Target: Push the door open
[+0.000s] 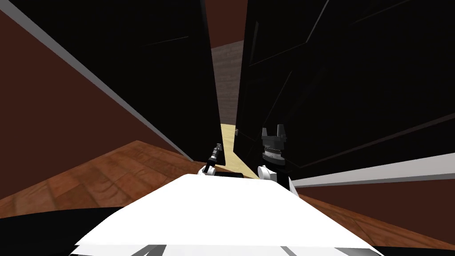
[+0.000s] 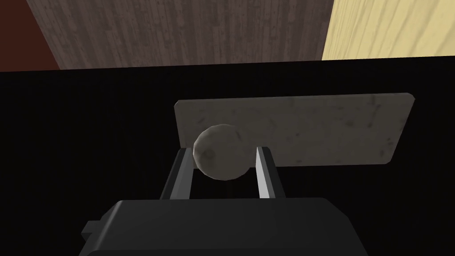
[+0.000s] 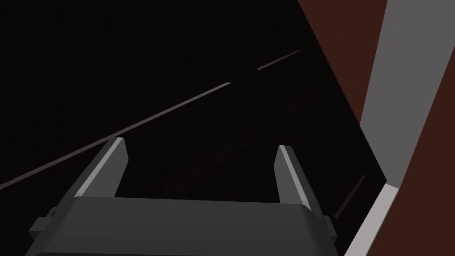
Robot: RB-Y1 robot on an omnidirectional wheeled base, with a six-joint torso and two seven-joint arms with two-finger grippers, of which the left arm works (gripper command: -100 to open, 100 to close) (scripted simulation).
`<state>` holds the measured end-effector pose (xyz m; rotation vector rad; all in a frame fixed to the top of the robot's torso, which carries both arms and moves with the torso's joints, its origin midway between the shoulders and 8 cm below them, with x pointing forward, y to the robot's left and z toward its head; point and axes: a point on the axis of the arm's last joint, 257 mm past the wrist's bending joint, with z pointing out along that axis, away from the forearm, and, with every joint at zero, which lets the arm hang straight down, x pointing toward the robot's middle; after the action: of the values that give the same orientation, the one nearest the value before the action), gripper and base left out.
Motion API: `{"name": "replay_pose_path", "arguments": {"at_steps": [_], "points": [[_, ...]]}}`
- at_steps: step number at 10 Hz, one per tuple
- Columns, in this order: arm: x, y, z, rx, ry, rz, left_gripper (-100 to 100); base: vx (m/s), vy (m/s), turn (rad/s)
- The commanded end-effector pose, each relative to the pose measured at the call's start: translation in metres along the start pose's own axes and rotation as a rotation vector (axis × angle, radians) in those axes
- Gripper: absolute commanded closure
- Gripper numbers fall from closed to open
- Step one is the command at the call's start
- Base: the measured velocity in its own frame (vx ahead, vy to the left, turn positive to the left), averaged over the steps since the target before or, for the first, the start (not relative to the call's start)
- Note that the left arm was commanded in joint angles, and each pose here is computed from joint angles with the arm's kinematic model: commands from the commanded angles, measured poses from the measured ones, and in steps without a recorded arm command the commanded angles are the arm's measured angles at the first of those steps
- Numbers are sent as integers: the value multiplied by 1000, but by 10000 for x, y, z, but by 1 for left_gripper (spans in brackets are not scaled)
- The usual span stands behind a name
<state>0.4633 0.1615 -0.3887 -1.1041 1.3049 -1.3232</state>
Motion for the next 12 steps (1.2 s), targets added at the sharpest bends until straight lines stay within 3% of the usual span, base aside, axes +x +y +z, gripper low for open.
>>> {"name": "replay_pose_path", "arguments": {"at_steps": [1, 2, 3, 4, 10, 12], "points": [[-276, -99, 46, 25, -52, 13, 100, 19, 33, -198], [-276, -99, 46, 25, -52, 13, 100, 20, 43, -46], [-379, -116, 50, 30, -80, 16, 100, 26, 49, -51], [-277, -51, -1, 4, -62, 8, -100, -116, 9, 29], [-183, 29, -2, -26, -63, -13, -100, -213, -68, 51], [-235, 29, -13, -23, -73, 4, -100, 4, -12, -33]]}}
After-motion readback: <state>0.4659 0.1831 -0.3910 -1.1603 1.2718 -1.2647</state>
